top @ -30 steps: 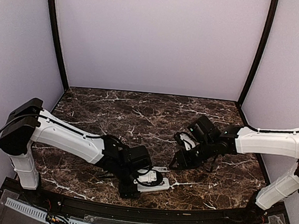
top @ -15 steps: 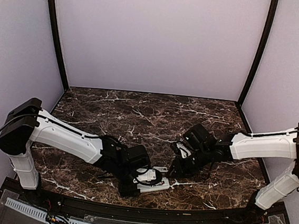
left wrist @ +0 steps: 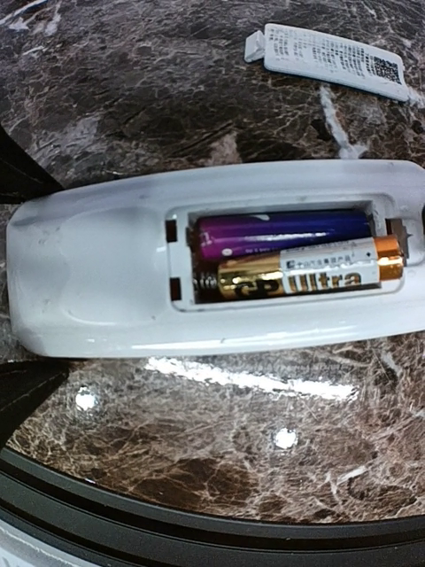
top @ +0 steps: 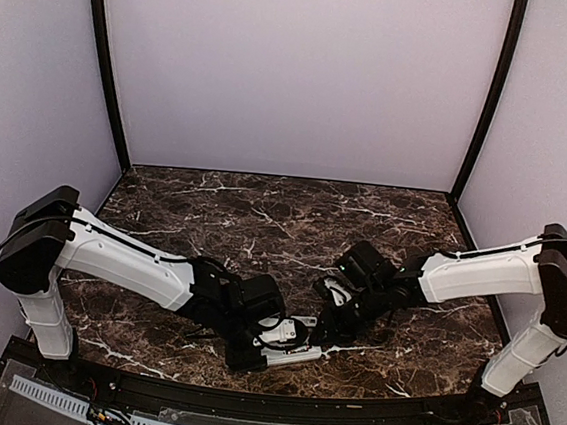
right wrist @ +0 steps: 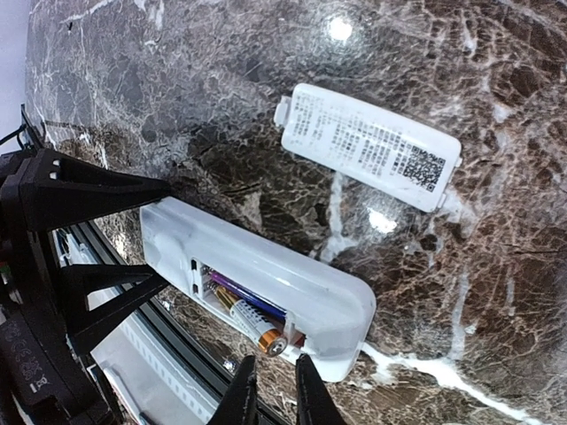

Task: Load the batteries into the remote control
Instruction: Load the battery into the battery compartment.

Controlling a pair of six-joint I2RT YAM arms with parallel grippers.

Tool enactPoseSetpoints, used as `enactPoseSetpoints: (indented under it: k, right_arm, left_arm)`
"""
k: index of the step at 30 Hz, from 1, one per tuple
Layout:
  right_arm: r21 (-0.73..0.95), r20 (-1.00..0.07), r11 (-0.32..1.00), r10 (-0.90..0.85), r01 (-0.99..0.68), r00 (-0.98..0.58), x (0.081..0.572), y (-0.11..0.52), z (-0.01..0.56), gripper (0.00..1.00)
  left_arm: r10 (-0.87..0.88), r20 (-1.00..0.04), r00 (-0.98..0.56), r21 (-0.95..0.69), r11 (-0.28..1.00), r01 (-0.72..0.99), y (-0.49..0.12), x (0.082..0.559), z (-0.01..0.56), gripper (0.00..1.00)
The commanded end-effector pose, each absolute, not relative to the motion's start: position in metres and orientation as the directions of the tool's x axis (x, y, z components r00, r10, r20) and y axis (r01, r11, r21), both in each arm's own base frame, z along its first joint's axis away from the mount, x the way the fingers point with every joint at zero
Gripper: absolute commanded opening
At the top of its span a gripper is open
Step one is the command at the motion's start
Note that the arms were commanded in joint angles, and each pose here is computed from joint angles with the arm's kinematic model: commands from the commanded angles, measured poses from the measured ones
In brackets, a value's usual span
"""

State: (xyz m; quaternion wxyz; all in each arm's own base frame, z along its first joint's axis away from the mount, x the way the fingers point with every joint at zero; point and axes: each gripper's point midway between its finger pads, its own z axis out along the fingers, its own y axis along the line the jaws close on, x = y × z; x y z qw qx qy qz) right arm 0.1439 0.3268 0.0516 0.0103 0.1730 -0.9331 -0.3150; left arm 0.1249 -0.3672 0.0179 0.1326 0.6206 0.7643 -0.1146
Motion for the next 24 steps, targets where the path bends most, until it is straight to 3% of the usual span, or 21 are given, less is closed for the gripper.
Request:
enactPoseSetpoints:
  k: [1,24]
  right_arm:
    - [0.615,-0.1,0.712,-0.356,-0.339,-0.929,0.14,0.338,0.056,0.13]
    - [0.62,-0.064,0.708,-0.385,-0.338,-0.921,0.131,0.348,0.042,0.01]
  left_arm:
    - [0.933,-0.288,-0.214,-0.018,0.218,0.976,-0.349,0.12,0.008,0.59]
    - [0.935,-0.28,-0.219,-0.016,0.223,0.975,-0.349,0.121,0.005,0.48]
